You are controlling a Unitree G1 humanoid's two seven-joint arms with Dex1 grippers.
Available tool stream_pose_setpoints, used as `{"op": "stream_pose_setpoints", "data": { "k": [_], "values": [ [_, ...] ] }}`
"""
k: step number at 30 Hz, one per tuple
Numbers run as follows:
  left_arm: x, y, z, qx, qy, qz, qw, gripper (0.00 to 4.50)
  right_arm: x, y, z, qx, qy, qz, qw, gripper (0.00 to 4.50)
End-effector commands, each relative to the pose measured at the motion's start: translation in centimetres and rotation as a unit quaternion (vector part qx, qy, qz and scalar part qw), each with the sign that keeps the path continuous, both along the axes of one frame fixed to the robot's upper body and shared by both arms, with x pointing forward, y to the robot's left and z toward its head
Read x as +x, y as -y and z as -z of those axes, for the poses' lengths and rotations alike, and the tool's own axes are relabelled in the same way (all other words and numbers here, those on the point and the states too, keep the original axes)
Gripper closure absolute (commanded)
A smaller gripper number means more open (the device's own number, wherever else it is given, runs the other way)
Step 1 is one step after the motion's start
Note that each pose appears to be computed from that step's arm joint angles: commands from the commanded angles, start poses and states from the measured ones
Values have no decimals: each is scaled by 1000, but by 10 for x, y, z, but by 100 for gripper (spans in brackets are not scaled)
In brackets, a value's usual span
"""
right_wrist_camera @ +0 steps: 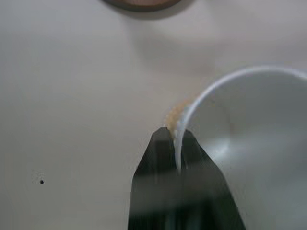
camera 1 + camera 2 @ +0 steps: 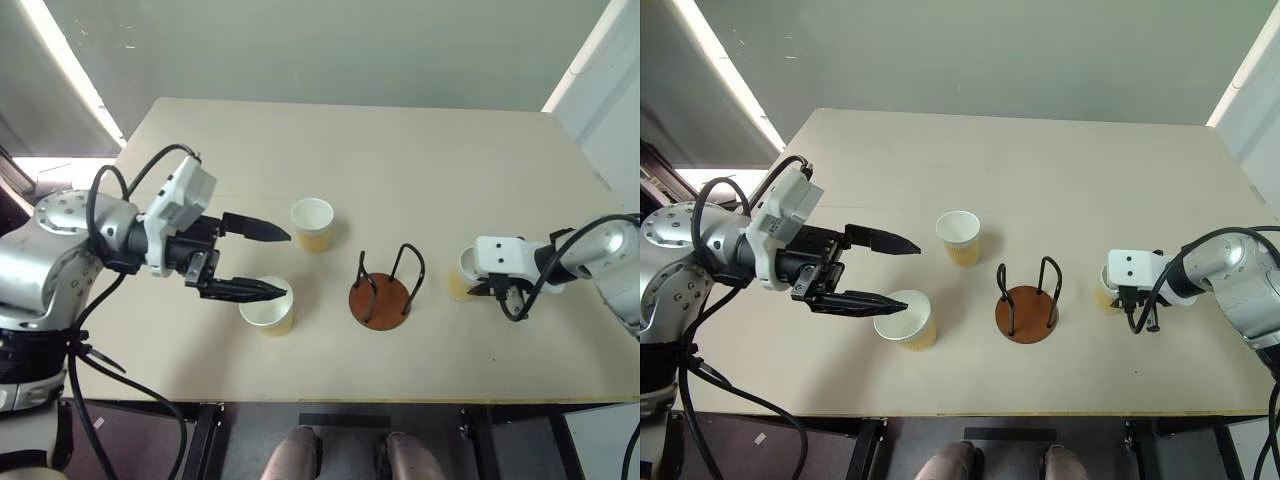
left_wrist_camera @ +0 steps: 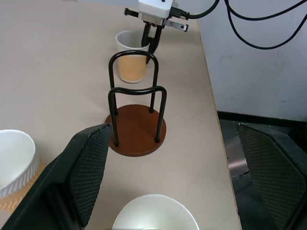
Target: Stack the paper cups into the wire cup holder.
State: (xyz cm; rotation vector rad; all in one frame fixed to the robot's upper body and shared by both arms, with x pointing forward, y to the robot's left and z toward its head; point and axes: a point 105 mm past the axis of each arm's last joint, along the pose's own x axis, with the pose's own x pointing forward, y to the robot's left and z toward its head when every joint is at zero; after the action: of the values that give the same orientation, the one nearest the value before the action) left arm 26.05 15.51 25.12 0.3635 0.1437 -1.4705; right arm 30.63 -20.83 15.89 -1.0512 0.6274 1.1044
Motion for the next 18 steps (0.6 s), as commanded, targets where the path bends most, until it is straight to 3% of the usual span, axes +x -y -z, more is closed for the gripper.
{"op": "stream_pose_setpoints", "data": {
  "k": [1, 7, 11, 14, 18],
  "values": [
    [-4, -2, -9, 7, 30, 0, 1000, 0, 4, -1, -28, 16, 46, -1, 999, 448],
    [-4, -8, -8, 11, 26, -9, 1000, 0, 0, -21, -104, 77, 108, -25, 991, 448],
    [-3, -6, -6, 8, 21, -6, 1000, 0, -17, -60, -157, 110, 143, -99, 979, 448],
    [-2, 0, -4, 4, 16, 7, 1000, 0, -39, -94, -169, 114, 130, -171, 970, 448],
    [0, 4, -4, 3, 14, 16, 1000, 0, -49, -107, -162, 105, 108, -198, 969, 448]
  ]
}}
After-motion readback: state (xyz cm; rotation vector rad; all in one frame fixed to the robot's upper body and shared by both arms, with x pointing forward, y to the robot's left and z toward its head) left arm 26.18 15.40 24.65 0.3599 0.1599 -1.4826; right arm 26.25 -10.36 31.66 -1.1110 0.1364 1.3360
